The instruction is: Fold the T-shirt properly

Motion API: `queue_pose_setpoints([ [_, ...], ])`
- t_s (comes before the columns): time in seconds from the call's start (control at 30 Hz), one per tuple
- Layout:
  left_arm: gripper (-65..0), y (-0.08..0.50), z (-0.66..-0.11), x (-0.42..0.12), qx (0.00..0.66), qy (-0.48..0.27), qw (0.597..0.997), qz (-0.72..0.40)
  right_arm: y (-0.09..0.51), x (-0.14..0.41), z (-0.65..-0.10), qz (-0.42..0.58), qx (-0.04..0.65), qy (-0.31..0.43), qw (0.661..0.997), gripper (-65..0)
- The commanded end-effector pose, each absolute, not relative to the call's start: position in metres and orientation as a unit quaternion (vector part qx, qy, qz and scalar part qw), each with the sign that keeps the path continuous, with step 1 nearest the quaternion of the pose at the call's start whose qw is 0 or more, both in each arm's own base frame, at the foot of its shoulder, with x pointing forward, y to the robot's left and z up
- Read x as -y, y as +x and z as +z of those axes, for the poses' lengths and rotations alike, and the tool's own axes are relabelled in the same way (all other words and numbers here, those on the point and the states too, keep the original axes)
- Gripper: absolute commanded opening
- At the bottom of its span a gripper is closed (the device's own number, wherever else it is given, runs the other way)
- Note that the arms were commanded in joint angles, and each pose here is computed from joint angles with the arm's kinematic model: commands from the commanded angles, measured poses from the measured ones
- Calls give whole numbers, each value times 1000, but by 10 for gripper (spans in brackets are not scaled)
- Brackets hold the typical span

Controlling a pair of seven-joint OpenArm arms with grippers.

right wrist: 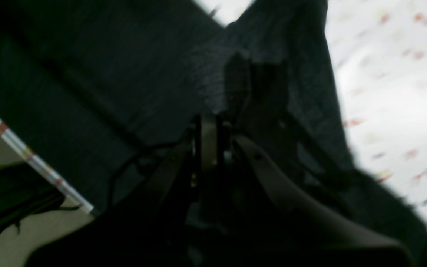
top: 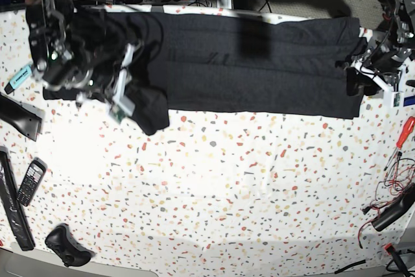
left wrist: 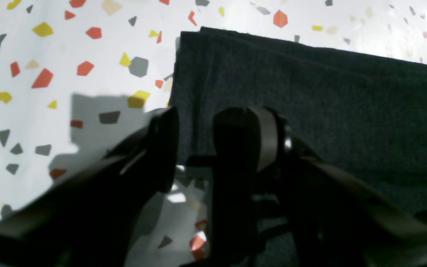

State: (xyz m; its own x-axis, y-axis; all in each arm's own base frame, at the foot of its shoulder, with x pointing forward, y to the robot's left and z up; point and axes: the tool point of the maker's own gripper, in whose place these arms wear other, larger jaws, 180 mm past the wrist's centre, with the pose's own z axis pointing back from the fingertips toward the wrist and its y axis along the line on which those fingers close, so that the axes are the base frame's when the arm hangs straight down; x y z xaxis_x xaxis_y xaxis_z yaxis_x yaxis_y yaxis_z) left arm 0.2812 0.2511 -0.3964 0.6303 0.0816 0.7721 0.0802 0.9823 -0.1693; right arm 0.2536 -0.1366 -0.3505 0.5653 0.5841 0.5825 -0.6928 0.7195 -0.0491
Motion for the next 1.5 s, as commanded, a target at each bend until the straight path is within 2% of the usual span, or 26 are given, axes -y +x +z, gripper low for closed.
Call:
queue_pose_setpoints([
  [0.0,-373,290,-381,-256,455,-89,886,-5,253,133,-340,368,310,95,871,-650],
  [0.3,-373,288,-385,-260,444,-70,893,-16,198,103,-337,384,294,153,862,-650],
  [0.53,-373,288,-385,-260,444,-71,893,-16,184,94,-338,375,282,191,862,-650],
  [0.73,-373,288,-385,-260,445,-71,893,-16,182,93,-338,374,280,195,862,-650],
  [0.87,-373,288,-385,-260,445,-71,893,-16,173,90,-340,373,256,214,866,-492],
  [0.93,-373,288,-385,-260,445,-71,893,-16,167,87,-340,377,244,229,863,-451],
  [1.17,-373,288,-383,-267,443,-63,894,-22,174,77,-329,369,275,254,850,-449],
  [1.33,-373,285,-375,-294,419,-38,906,-43,179,87,-334,378,275,218,857,-449],
  [1.47,-373,280,-366,-304,395,-61,916,-46,180,87,-335,378,276,216,857,-449],
])
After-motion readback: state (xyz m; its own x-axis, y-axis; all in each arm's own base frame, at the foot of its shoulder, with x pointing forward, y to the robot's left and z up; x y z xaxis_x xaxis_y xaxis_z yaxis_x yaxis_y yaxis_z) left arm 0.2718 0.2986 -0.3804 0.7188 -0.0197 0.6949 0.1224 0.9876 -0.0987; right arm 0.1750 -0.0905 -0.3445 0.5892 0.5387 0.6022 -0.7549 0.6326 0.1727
